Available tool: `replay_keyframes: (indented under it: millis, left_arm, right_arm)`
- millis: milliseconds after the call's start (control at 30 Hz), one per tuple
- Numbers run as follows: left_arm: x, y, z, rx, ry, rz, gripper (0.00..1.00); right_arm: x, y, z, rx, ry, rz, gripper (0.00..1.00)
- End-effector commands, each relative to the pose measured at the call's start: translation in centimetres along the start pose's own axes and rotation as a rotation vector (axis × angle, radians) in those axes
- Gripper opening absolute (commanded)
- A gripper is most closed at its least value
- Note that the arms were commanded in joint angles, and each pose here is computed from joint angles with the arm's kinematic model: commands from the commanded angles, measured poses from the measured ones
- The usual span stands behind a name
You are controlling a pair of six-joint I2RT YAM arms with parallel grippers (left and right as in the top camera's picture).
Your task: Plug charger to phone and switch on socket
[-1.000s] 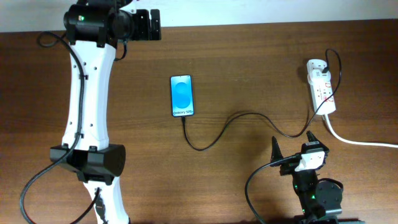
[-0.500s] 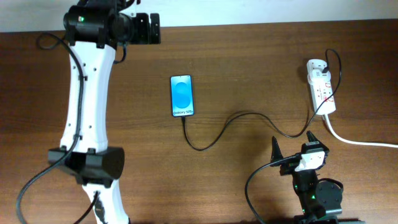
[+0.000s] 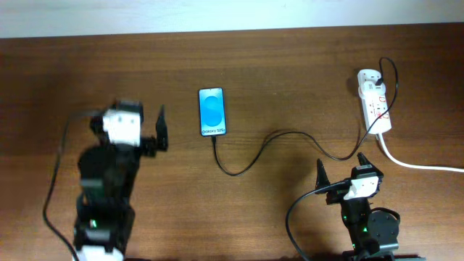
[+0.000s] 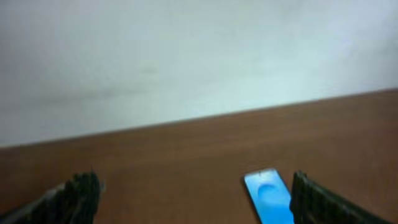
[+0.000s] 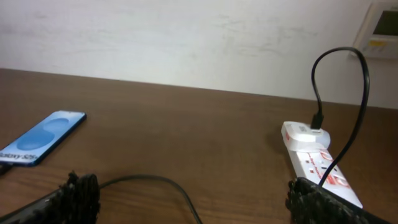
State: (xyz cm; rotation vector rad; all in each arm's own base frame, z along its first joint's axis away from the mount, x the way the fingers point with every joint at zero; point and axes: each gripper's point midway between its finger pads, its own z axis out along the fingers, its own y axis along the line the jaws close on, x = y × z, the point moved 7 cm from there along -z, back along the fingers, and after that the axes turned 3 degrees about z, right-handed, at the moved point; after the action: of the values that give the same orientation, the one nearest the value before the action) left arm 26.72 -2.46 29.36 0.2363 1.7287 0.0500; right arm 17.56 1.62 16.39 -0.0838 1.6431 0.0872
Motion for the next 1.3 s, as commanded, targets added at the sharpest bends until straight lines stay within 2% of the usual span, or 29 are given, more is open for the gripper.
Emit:
replay_keyframes:
  millis: [0,100,200,333,500,1267]
  left_arm:
    - [4.3,-0.4,-2.8,-0.021,-0.058,0.03,0.99]
    - [7.3,-0.3,-4.8,-0.059,-0.088,0.031,0.99]
    - [10.0,-0.8,-5.9,-0.071,-0.105,0.125,1.0]
    - [12.0,-1.3,-6.6,-0.073,-0.105,0.163,0.99]
    - [14.1,-2.2,-6.9,-0.021,-0.101,0.306,0.99]
    - [14.2,-2.2,-6.9,-0.021,-0.101,0.287,1.0]
  right_arm:
    - [0.2,0.1,0.0,0.0,0.002,0.0,0.98]
    - [0.2,0.1,0.0,0.0,0.002,0.0,0.98]
    - [0.2,0.1,0.0,0.0,0.002,0.0,0.98]
    - [0.2,0.1,0.0,0.0,0.002,0.0,0.98]
    - [0.2,0.1,0.0,0.0,0.002,0.0,0.98]
    - [0.2,0.1,0.0,0.0,0.002,0.0,0.98]
